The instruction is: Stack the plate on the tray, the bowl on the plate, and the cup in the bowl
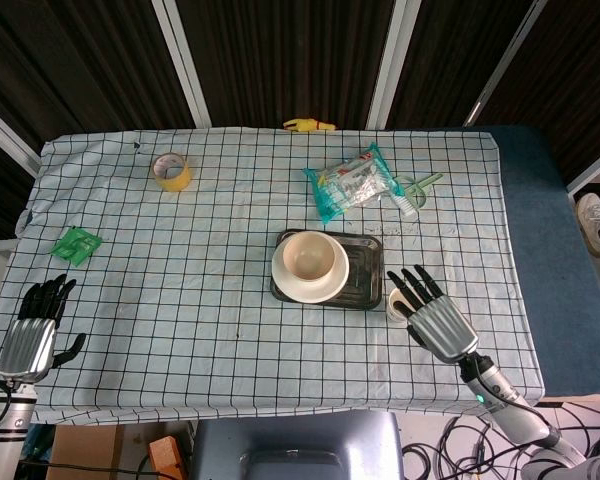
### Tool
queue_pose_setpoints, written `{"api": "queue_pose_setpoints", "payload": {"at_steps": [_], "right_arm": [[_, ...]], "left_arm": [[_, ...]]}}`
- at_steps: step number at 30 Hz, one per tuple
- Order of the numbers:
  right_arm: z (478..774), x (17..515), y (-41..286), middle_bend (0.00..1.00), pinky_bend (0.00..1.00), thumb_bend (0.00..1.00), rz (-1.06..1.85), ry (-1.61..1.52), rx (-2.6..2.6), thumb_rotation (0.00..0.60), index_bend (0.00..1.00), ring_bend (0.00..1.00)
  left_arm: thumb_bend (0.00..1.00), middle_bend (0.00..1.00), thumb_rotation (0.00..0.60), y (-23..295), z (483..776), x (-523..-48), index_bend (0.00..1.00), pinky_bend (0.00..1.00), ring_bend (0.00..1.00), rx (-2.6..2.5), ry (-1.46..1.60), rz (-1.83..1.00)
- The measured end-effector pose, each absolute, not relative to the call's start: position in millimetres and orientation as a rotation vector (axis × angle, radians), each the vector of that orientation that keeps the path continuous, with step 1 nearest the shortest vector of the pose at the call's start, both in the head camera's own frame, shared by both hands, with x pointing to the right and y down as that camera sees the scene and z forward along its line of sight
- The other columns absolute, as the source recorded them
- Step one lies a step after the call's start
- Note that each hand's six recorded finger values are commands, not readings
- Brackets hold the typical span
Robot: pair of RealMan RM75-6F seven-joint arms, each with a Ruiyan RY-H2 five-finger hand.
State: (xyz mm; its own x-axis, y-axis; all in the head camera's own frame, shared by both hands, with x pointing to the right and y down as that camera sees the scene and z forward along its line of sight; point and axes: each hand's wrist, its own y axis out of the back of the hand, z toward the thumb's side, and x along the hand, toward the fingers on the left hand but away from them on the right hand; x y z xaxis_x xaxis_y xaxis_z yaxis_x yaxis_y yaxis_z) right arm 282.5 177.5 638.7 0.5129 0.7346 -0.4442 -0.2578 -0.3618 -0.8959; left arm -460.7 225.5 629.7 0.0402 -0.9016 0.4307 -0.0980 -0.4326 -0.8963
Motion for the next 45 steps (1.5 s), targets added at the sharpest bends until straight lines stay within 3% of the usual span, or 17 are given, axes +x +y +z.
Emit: {"api": "queue_pose_setpoints", "payload": {"at_steps": [7,24,37,45], "right_arm": [[652,290,177,0.00,0.00,0.27,1.138,-0.389,-1.627,0.600,0.41,0.00],[678,301,181,0.00,0.00,0.27,1.187,-0.369,-1.612,0.600,0.48,0.00],[692,300,175,0.00,0.00,0.38,1.202,-0.384,-1.632,0.600,0.56,0.00],[697,297,172,0.01,0.00,0.39,1.200,-0.390,-1.637,0.600,0.61,0.00]], "left_arm": [[0.33,0.00,0.600,240,630,-461,0.00,0.00,0.00,-1.646,1.022,-1.461],[0.33,0.00,0.600,239,636,-464,0.00,0.00,0.00,-1.664,1.041,-1.474],[0.33,0.00,0.600,237,636,-467,0.00,0.00,0.00,-1.661,1.060,-1.477],[0.33,0.00,0.600,237,636,-469,0.00,0.00,0.00,-1.660,1.070,-1.481]]}}
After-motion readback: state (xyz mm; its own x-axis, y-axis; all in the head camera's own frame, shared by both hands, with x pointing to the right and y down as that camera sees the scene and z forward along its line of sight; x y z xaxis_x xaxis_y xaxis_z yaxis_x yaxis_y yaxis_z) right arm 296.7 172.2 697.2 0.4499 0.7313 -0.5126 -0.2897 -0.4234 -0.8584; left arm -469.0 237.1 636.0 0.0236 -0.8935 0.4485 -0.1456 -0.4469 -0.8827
